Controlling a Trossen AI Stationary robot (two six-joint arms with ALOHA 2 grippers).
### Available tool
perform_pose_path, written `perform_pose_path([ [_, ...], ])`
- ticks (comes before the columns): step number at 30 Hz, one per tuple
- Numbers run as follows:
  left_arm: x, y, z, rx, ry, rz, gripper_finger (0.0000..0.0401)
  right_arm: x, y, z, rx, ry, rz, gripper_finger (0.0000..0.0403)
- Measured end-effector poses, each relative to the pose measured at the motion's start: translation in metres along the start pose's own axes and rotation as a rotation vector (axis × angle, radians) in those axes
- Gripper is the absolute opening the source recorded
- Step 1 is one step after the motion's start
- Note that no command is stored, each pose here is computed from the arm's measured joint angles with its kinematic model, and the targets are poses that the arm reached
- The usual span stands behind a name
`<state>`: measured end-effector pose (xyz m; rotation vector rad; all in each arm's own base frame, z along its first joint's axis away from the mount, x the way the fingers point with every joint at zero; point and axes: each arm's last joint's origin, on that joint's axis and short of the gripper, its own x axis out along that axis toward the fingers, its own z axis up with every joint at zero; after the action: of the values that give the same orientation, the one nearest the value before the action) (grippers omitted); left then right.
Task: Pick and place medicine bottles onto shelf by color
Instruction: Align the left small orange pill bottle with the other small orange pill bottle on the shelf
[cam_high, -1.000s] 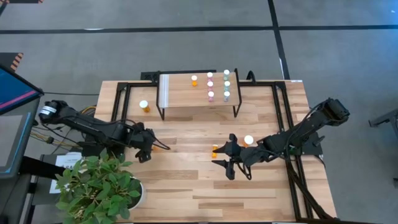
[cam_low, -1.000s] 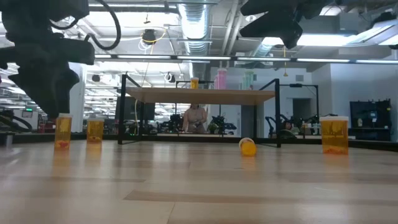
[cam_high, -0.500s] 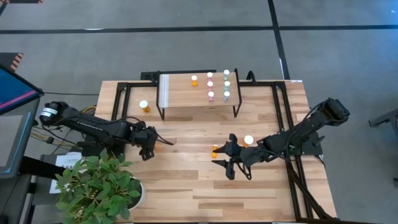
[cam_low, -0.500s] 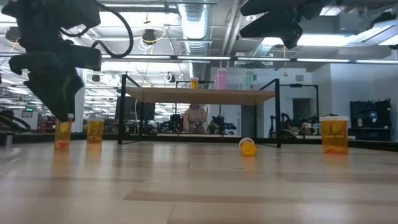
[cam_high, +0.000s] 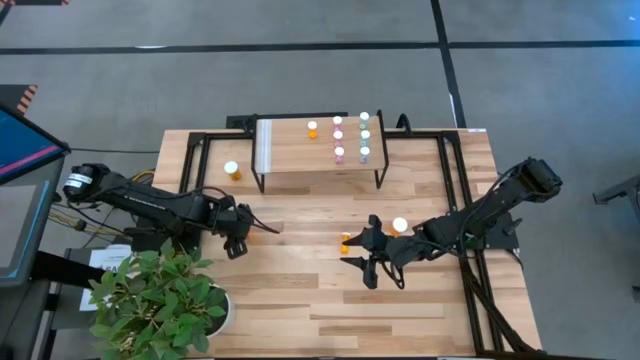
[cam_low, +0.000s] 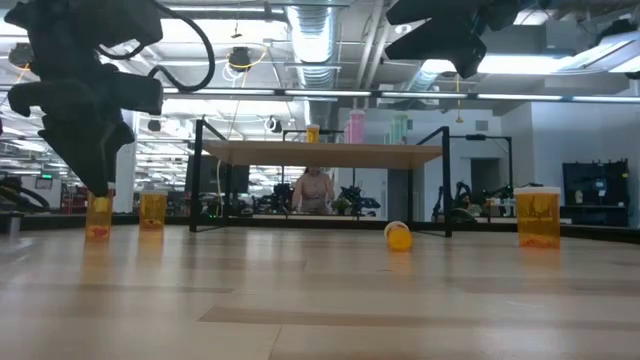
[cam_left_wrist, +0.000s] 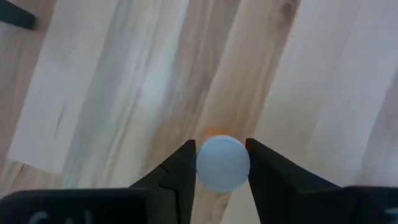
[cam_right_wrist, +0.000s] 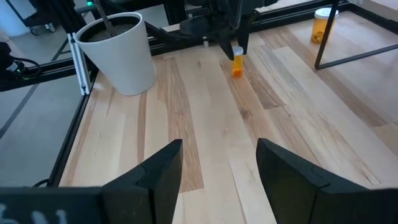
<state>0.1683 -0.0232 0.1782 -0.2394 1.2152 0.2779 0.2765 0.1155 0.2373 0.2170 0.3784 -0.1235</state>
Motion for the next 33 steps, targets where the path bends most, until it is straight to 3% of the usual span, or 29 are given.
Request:
perform_pose_path([
  [7,-0.024,-0.009,0.022,0.022,-0.073,-0.063,0.0094,0.0,0.0,0.001,0.004,-0.006,0.003,0.0224],
  [14,-0.082,-0.01,0.067,0.099,-0.268,-0.078,0.0107,0.0,0.001,0.001,0.008,-0.012,0.007,0.0224],
  [19,-0.118,0.0,0.112,0.131,-0.299,0.009,0.0102,0.0,0.001,0.002,0.013,-0.02,0.012,0.0224],
  [24,-0.135,0.015,0.168,0.207,-0.292,0.091,0.0106,0.001,0.0,0.003,0.015,-0.024,0.009,0.0224],
  [33,-0.121,0.072,0.257,0.192,-0.236,0.071,0.0115,0.0,0.0,0.003,0.014,-0.024,0.011,0.0224],
])
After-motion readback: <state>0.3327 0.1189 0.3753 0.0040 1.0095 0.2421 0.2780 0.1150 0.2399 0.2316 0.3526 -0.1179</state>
